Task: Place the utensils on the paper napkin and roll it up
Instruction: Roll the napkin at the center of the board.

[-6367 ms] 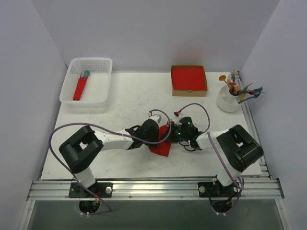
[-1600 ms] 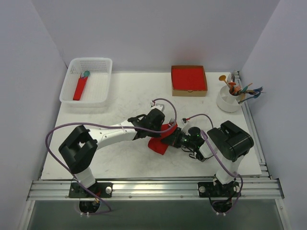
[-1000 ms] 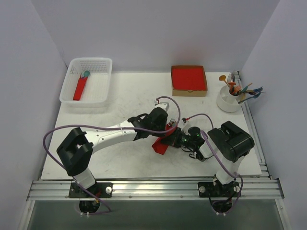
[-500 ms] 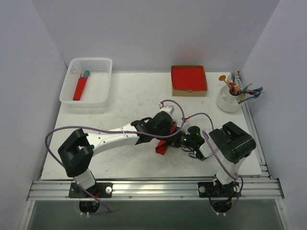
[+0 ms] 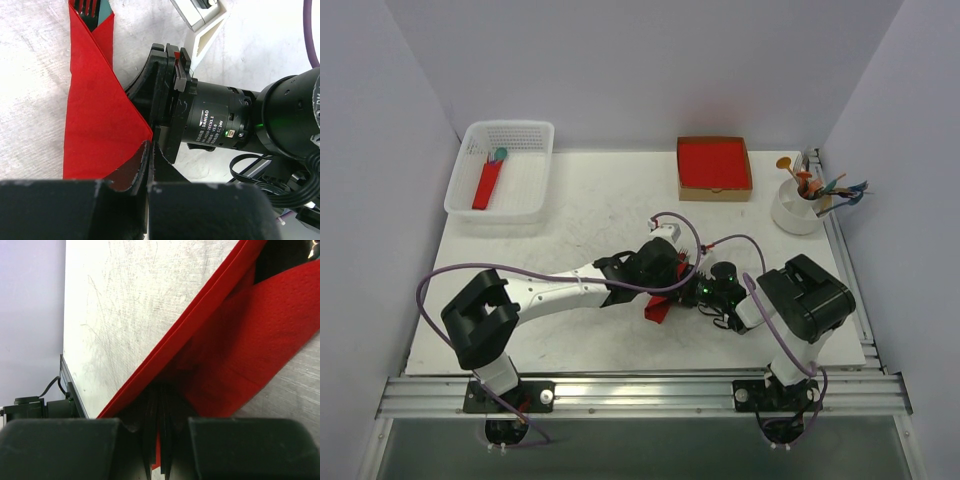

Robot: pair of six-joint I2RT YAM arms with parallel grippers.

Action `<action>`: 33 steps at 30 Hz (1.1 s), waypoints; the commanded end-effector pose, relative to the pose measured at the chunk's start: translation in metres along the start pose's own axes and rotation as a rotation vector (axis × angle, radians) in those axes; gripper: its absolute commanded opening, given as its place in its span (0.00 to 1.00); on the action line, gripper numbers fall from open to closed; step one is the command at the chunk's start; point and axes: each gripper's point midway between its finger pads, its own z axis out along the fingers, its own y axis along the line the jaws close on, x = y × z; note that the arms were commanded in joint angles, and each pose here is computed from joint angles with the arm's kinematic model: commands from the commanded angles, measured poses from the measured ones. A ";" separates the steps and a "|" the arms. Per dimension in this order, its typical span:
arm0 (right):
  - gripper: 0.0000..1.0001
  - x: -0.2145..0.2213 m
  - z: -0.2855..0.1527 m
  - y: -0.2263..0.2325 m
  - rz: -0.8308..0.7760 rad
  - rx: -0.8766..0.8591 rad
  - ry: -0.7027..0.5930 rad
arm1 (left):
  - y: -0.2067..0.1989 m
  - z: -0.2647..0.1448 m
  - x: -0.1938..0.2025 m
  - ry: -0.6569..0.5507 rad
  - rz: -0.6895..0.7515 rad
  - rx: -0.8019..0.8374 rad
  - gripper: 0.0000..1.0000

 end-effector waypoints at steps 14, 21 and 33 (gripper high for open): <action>0.03 -0.009 -0.005 -0.014 -0.037 0.116 -0.021 | -0.003 -0.015 -0.034 -0.093 -0.059 0.066 0.03; 0.03 -0.019 -0.006 -0.001 -0.059 0.104 -0.033 | 0.015 -0.021 -0.042 -0.111 -0.064 0.035 0.02; 0.15 -0.033 -0.012 0.016 -0.086 0.076 -0.073 | 0.019 -0.018 -0.038 -0.098 -0.061 0.028 0.02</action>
